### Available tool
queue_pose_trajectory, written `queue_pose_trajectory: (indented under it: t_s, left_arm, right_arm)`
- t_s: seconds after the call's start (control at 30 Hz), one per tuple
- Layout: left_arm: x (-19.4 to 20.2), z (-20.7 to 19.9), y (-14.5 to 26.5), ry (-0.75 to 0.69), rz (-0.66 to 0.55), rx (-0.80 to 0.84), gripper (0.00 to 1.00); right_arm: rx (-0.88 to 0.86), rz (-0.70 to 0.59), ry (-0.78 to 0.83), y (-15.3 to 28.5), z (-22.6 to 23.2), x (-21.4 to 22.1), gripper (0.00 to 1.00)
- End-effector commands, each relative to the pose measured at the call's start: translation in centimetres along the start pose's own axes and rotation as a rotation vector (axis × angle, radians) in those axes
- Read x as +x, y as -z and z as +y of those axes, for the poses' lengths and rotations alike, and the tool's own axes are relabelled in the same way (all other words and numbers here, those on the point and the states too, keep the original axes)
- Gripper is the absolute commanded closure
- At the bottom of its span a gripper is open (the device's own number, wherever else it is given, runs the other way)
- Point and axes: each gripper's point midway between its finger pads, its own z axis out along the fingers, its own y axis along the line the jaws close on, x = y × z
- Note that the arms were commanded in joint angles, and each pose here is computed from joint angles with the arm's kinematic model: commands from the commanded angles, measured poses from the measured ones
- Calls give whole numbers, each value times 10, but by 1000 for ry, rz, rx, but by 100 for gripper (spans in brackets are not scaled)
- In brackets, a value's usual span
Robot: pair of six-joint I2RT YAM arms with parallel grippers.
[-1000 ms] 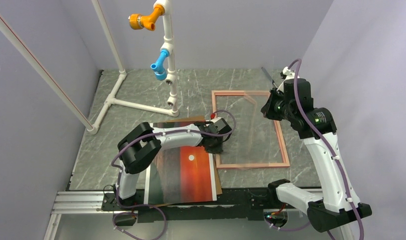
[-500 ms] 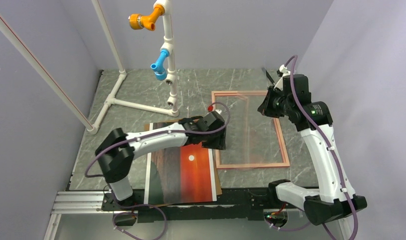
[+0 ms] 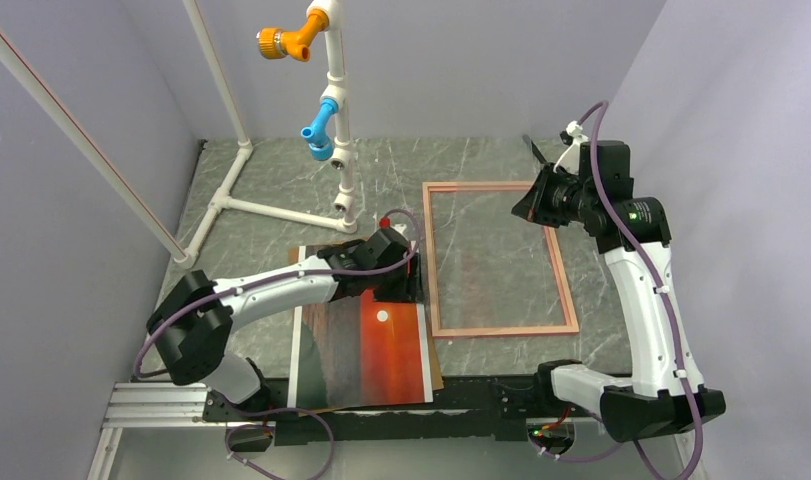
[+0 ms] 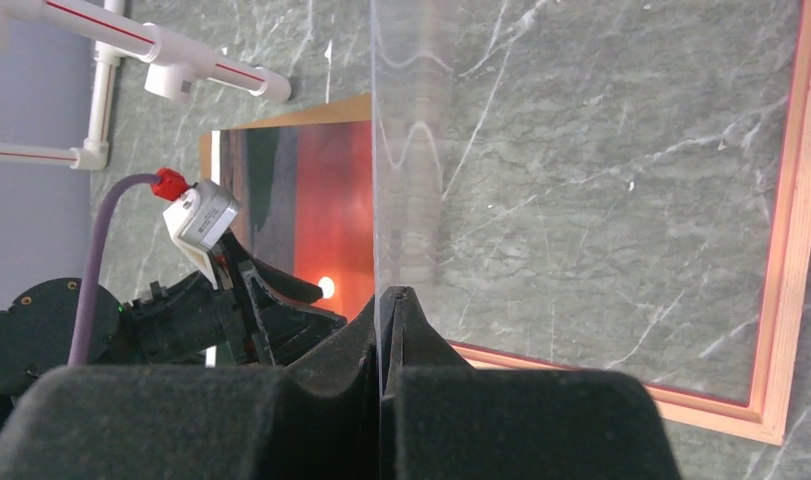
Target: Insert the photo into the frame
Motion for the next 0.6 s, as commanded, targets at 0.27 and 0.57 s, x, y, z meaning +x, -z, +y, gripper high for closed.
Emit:
queue_pose_trajectory:
  t_s: [0.27,0.57]
  left_arm:
    - [-4,-12,0,10,-23,62,37]
    - [-28,-26,-43,5,27,-80,40]
  right_arm:
    - [-77,-54,-5,5,6,-18,100]
    - [44,-88,2,17,-14,-21,100]
